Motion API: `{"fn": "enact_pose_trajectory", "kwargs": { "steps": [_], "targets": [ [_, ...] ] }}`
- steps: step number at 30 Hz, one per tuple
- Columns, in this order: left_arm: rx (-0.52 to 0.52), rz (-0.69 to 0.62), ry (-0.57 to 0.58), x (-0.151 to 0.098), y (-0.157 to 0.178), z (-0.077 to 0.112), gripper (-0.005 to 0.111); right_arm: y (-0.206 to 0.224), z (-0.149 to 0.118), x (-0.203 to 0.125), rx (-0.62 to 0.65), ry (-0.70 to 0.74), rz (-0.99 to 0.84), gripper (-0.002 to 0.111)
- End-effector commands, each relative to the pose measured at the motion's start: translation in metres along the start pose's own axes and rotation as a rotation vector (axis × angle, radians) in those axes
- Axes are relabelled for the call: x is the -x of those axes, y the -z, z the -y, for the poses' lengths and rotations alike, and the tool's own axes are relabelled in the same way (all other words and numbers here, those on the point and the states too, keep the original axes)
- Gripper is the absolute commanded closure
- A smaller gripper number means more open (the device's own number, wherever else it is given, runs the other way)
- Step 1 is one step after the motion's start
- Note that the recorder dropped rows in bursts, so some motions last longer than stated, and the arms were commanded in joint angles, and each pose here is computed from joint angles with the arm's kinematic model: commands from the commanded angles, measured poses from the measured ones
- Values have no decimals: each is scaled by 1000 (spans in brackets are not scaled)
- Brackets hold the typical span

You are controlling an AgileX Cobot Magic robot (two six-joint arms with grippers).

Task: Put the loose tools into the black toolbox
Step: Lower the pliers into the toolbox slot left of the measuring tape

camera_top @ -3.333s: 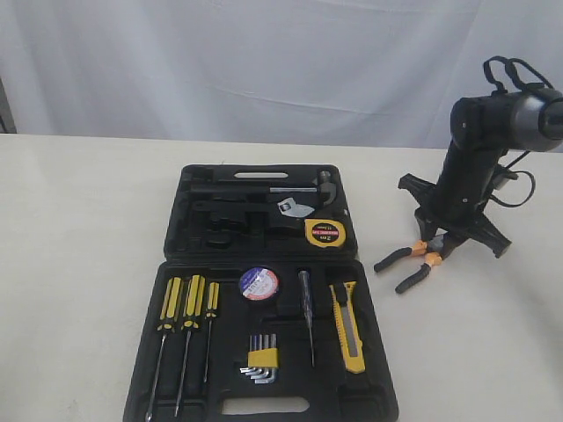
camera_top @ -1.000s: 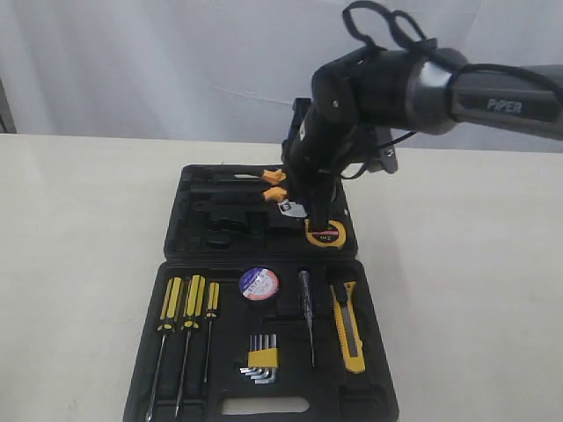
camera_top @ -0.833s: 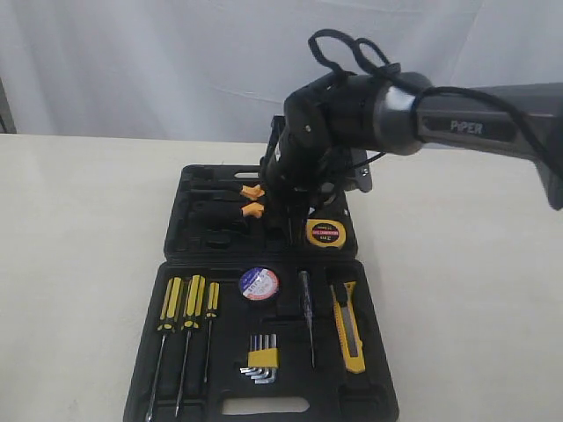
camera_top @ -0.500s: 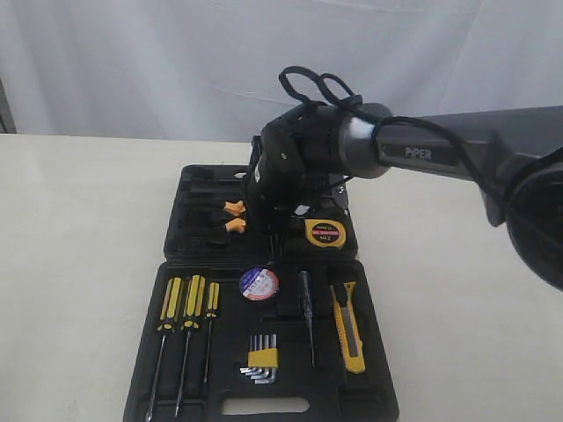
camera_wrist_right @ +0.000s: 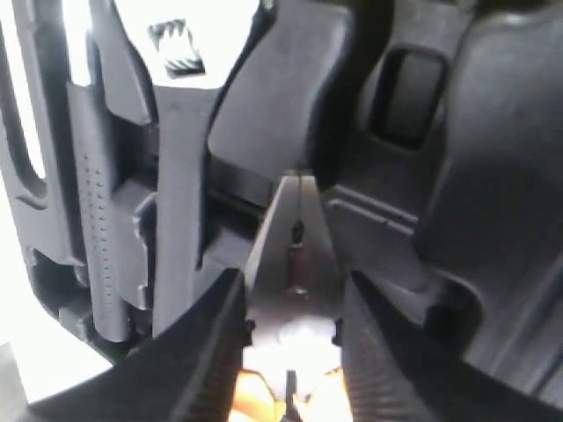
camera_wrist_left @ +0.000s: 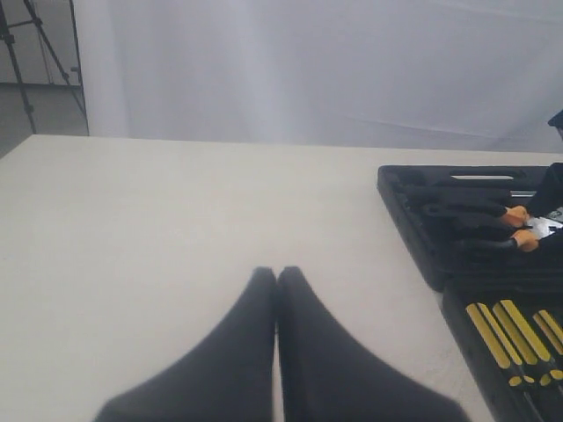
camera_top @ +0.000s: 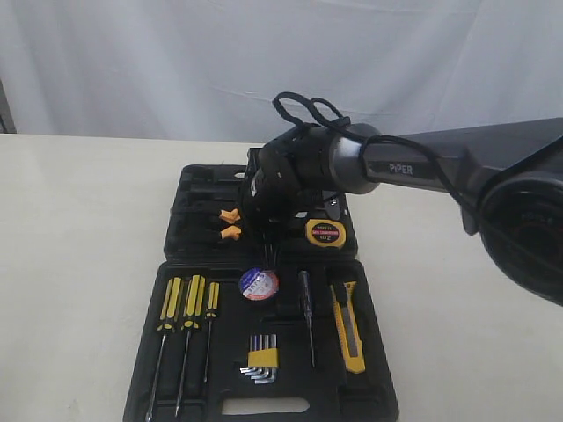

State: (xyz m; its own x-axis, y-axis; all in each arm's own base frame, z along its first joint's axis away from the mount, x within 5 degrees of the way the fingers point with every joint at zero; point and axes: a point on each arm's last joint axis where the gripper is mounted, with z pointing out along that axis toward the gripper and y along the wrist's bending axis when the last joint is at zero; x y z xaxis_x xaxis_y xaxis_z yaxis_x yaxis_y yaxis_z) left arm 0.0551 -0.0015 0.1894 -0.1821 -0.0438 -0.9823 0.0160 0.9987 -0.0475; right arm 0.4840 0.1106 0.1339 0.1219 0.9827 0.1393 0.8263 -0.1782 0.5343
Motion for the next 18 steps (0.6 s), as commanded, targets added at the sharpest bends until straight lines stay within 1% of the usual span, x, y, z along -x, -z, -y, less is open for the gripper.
{"fn": "enact_pose_trajectory", "kwargs": {
  "steps": [1,6,10,14,16,18],
  "targets": [
    [-3,0,3,-1,0,0,107,4,-5,-2,24,-15,-16,109],
    [-3,0,3,-1,0,0,107,4,-2,-1,-6,-35,-12,109],
    [-3,0,3,-1,0,0,107,4,4,0,-77,-64,6,109],
    [-3,0,3,-1,0,0,107,4,3,0,-69,-64,2,109],
    [-3,0,3,-1,0,0,107,4,3,0,-69,-64,2,103],
    [-3,0,3,-1,0,0,107,4,3,0,-69,-64,2,89]
  ]
}}
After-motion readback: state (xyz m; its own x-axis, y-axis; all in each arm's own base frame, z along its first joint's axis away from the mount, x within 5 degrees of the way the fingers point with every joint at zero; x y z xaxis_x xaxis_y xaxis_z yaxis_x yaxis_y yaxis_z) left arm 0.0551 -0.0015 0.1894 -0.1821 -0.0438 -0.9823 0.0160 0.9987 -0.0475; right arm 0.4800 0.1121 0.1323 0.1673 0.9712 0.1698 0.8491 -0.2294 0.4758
